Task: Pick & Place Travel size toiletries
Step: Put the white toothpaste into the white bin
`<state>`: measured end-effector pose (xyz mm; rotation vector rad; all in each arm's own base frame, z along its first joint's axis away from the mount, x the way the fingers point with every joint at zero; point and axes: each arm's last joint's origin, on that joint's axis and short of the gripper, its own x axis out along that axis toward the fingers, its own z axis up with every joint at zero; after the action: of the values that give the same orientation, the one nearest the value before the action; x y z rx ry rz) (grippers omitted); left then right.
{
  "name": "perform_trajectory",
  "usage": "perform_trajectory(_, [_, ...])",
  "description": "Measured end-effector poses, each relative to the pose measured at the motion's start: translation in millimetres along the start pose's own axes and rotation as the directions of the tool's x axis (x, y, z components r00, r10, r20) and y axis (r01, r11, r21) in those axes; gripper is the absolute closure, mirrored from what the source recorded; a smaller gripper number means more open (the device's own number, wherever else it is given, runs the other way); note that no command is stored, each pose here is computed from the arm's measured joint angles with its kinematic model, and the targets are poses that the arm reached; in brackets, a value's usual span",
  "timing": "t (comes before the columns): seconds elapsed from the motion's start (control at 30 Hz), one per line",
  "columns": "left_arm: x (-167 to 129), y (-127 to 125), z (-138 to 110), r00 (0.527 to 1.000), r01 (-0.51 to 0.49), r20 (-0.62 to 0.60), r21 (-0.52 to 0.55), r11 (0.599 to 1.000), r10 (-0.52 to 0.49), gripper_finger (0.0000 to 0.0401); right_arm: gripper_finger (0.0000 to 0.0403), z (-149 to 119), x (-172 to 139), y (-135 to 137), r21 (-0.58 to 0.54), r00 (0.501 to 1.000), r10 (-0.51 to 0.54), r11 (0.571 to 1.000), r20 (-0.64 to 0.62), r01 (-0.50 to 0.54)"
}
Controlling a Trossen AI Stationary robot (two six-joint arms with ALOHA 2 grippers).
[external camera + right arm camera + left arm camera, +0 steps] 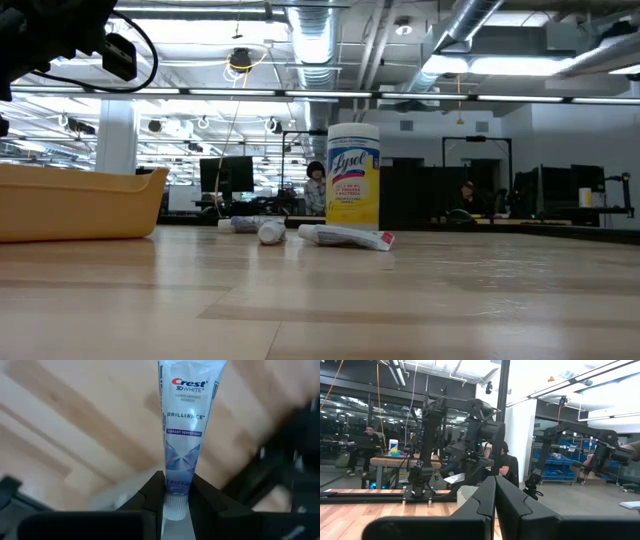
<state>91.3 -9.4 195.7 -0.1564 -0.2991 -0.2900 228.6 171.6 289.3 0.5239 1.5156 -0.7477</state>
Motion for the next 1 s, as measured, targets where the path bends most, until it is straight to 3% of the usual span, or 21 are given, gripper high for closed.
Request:
perform_trajectory(0.43, [0.0,0.1,0.1,1.000,-0.003,0.001,0.000,1.000,0.003,0.0399,0.0346,-99.7,8.3,14.9,0.208,0.994,0.066,0.977,-0.088,-0.047])
perform_trajectory(0.77, [0.0,0.0,0.3,1.000,-0.003,0.003,0.001,1.000,0.002,0.0399,0.0346,-127.0,42.0,49.4,0.141,0.987,0.087,0.988,-0.132,-0.068])
perform_trajectory(1.0, [0.0,0.0,0.3,1.000,-0.002,0.003,0.001,1.000,0.002,0.0399,0.0346,-134.1,71.3,66.9,0.060,0.978,-0.004,0.998,-0.207,0.017])
